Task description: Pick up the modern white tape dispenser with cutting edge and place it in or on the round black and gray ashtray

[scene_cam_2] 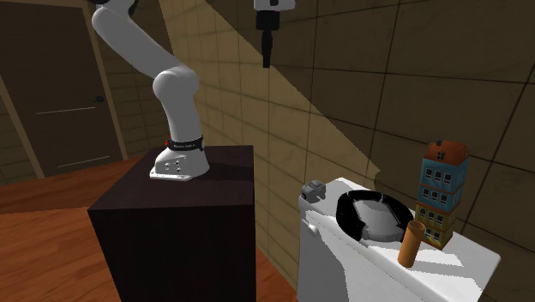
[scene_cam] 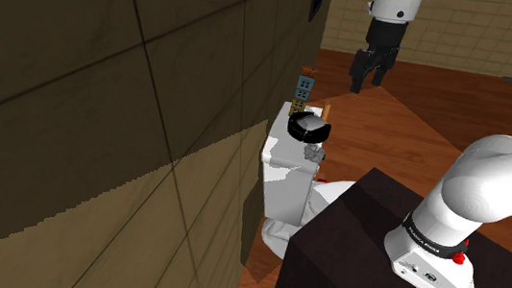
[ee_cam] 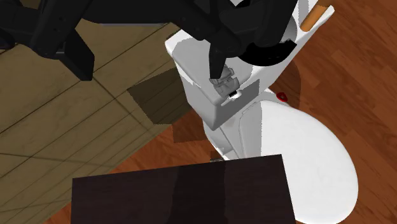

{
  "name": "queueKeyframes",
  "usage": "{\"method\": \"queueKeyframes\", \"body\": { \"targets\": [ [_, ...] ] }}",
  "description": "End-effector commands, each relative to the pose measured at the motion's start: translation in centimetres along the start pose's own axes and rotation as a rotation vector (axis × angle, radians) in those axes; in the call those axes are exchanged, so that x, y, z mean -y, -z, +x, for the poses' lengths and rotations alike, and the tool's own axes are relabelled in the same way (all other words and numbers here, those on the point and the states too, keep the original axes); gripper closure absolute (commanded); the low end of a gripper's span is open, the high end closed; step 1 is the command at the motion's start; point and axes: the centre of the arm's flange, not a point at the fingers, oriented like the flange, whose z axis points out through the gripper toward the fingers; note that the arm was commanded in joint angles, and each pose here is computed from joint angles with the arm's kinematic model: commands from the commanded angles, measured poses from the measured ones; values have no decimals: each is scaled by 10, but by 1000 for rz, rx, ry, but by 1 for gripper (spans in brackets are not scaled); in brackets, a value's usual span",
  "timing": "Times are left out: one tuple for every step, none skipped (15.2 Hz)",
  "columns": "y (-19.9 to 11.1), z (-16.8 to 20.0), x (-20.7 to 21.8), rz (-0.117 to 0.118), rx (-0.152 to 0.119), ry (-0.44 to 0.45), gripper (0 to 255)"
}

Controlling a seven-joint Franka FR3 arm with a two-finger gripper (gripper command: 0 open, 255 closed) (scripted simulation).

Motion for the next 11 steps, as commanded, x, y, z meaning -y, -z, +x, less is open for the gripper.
{"method": "queueKeyframes", "body": {
  "targets": [
    [0,0,0,0,0,0,0],
    [-11,7,-4,-2,3,5,0],
    [-22,14,-7,-4,6,10,0],
    [-33,21,-11,-6,9,15,0],
    [-44,27,-14,-8,12,20,0],
    [-55,34,-17,-11,15,25,0],
    [-66,41,-21,-13,18,31,0],
    [-77,48,-24,-15,21,36,0],
    [-88,54,-28,-17,24,41,0],
    [-99,61,-31,-19,27,46,0],
    [-110,68,-35,-21,31,51,0]
  ]
}}
